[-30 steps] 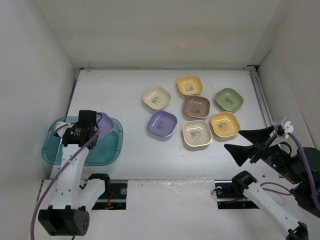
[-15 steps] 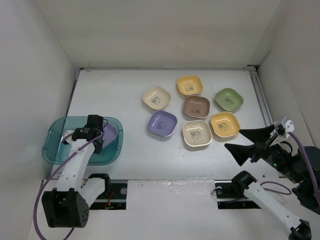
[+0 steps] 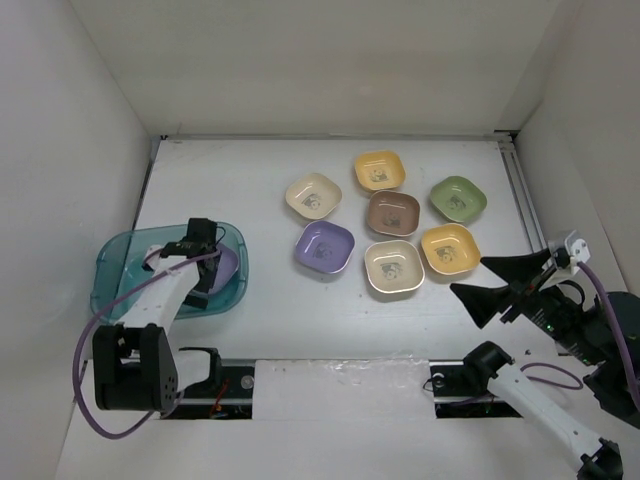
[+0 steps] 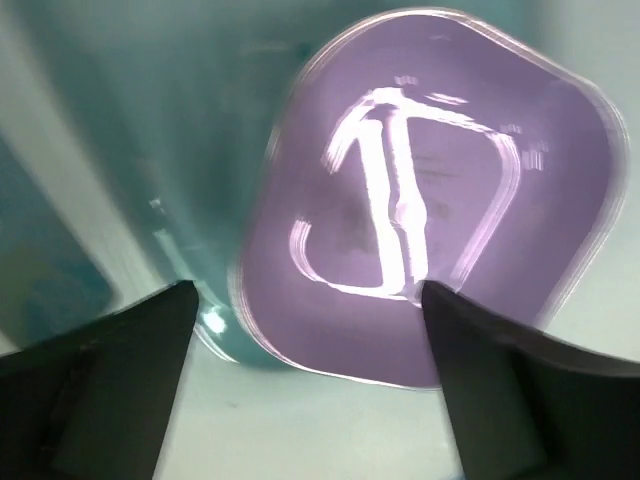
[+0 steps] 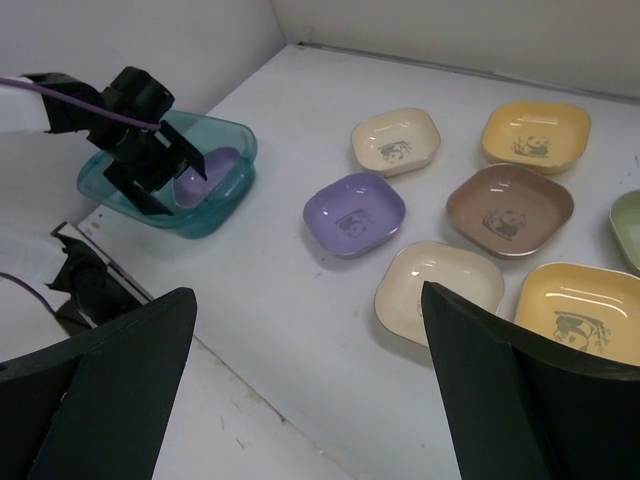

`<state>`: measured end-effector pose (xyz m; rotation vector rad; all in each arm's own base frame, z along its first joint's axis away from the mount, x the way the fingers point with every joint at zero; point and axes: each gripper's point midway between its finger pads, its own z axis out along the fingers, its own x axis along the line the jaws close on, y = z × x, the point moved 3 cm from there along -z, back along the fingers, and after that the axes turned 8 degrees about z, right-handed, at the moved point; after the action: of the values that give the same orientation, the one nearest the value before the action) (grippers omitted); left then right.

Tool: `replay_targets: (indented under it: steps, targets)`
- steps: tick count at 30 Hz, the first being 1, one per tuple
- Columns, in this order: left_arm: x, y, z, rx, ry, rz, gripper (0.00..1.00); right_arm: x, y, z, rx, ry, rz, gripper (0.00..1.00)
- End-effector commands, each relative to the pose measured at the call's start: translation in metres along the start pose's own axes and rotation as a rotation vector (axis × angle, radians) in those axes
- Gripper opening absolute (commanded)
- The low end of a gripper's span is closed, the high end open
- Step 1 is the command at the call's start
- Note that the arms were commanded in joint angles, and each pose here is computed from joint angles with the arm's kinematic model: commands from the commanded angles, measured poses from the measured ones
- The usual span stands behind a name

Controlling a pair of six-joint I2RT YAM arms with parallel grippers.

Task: Place the plates into the plastic bin on the countertop

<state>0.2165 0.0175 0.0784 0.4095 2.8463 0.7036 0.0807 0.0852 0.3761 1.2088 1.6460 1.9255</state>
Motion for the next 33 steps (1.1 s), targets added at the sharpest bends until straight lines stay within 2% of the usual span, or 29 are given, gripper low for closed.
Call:
replay_targets:
  steps: [1,5,8,9,11,14,16,17,19,20,22,23,26,28,33]
  targets:
    - [-0.023,0.014,-0.028,-0.039,-0.102,-0.008,0.99,-0.003,0.008,0.01,-0.013,-0.022,-0.013,1.0]
    - [-0.024,0.031,-0.061,-0.073,-0.174,0.002,1.0,-0.005,0.003,0.016,0.003,-0.029,-0.002,1.0]
    - [-0.037,0.05,-0.092,-0.132,-0.341,0.007,1.0,-0.003,0.003,0.021,0.006,-0.017,0.009,1.0]
    - [-0.045,0.052,-0.107,-0.146,-0.45,0.098,1.0,-0.003,0.003,0.021,0.006,-0.017,0.009,1.0]
    - [-0.068,0.054,-0.123,-0.168,-0.604,0.159,1.0,-0.006,-0.004,0.026,0.02,-0.023,0.02,1.0]
    - [-0.095,0.032,-0.129,-0.083,-0.707,0.355,1.0,-0.013,-0.007,0.036,0.027,-0.054,0.021,1.0]
    - [-0.113,0.013,-0.13,-0.08,-0.694,0.458,1.0,-0.018,-0.009,0.043,0.037,-0.085,0.022,1.0]
    - [-0.132,-0.016,-0.169,-0.085,-0.8,0.564,1.0,-0.023,-0.012,0.045,0.038,-0.11,0.031,1.0]
    - [-0.142,-0.044,-0.195,-0.123,-0.778,0.69,1.0,-0.027,-0.013,0.049,0.039,-0.134,0.031,1.0]
    - [-0.161,-0.07,-0.215,-0.15,-0.782,0.766,1.0,-0.029,-0.013,0.049,0.033,-0.147,0.041,1.0]
    - [-0.164,-0.092,-0.21,-0.158,-0.703,0.915,1.0,-0.029,-0.013,0.049,0.032,-0.147,0.051,1.0]
    - [-0.171,-0.109,-0.191,-0.171,-0.619,0.977,1.0,-0.027,-0.013,0.049,0.035,-0.139,0.06,1.0]
    - [-0.177,-0.134,-0.173,-0.141,-0.577,1.05,1.0,-0.026,-0.012,0.047,0.027,-0.135,0.06,1.0]
    - [-0.175,-0.151,-0.155,-0.098,-0.576,1.062,1.0,-0.029,-0.014,0.046,0.034,-0.153,0.06,1.0]
    - [-0.158,-0.163,-0.127,-0.063,-0.538,1.043,0.96,-0.03,-0.015,0.043,0.032,-0.163,0.059,1.0]
